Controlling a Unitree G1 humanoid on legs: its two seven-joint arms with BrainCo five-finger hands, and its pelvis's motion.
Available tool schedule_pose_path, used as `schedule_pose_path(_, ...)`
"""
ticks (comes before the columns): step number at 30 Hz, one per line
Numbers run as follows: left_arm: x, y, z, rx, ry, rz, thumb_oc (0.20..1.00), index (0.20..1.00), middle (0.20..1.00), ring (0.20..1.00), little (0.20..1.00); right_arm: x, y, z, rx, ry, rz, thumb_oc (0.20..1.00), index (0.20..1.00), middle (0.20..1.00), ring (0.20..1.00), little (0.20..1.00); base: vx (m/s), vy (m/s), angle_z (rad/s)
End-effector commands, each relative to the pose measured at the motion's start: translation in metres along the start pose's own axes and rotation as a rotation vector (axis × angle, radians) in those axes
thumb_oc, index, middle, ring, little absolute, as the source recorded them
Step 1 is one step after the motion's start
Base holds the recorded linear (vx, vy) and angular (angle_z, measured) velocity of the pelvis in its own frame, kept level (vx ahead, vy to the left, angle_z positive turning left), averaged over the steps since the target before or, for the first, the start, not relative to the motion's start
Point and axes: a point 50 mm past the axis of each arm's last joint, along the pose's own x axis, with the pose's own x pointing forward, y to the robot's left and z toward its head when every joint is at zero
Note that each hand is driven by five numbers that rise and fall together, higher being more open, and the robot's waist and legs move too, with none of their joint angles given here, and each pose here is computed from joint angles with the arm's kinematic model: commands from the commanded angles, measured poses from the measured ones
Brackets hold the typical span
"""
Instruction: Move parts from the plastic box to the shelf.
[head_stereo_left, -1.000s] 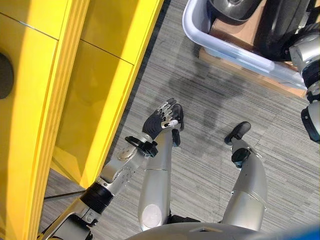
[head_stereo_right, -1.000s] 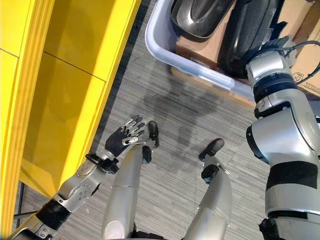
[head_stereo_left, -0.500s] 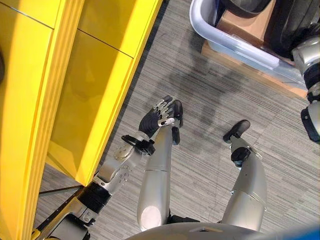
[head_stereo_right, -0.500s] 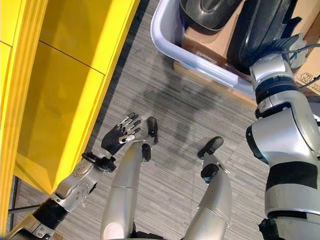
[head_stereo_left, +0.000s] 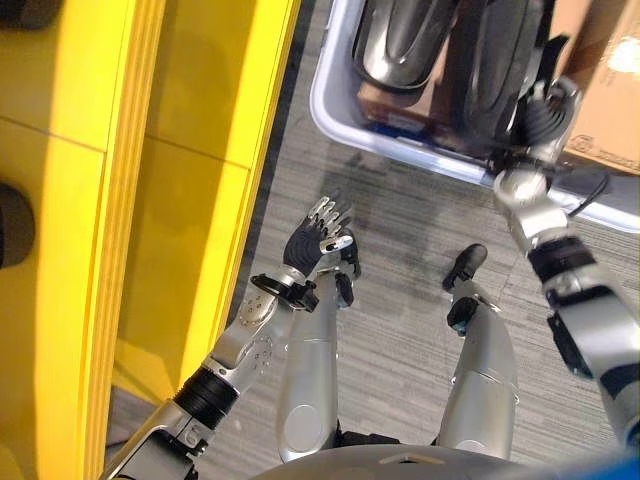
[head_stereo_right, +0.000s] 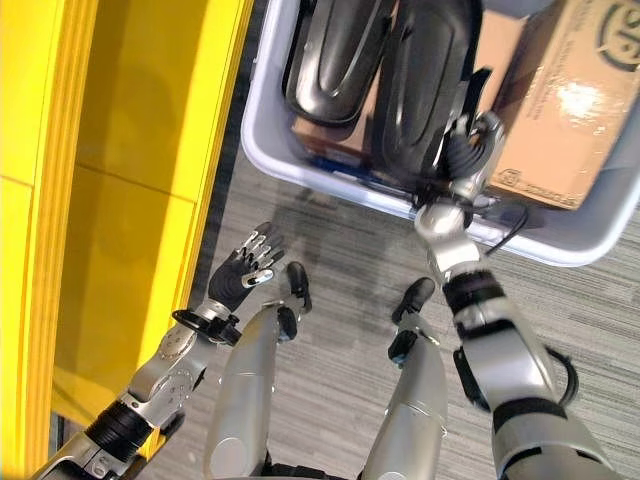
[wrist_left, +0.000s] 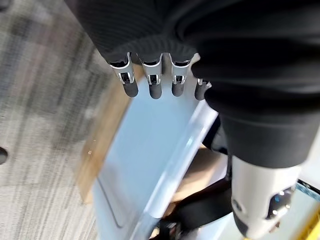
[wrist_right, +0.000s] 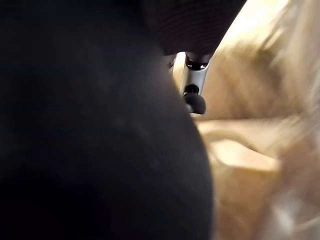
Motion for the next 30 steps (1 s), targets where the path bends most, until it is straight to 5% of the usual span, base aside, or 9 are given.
schedule_pose_path(1,-0.006,-0.008,0.007,-0.003,-0.08,-0.027,1.0,1.0,1.0,1.0,1.0,0.021,-0.009,0.037,0.069,-0.158,-0.116,0.2,0.2,0.2,0.2,0.2,0.0,-0.001,-0.35)
schedule_pose_path(17,-0.009,-0.009,0.002,0.01,-0.043,-0.052,1.0,1.0,1.0,1.0,1.0,0.034,-0.014,0.032,0.086,-0.064,-0.099,0.2,0.2,0.2,0.2,0.2,0.0,-0.005,-0.02)
schedule_pose_path(30,-0.022,-0.001,0.002,0.027,-0.04,-0.034,1.0,1.0,1.0,1.0,1.0,0.022,0.005,0.076,0.217,-0.228,0.118,0.2,0.2,0.2,0.2,0.2,0.0,0.002,0.02)
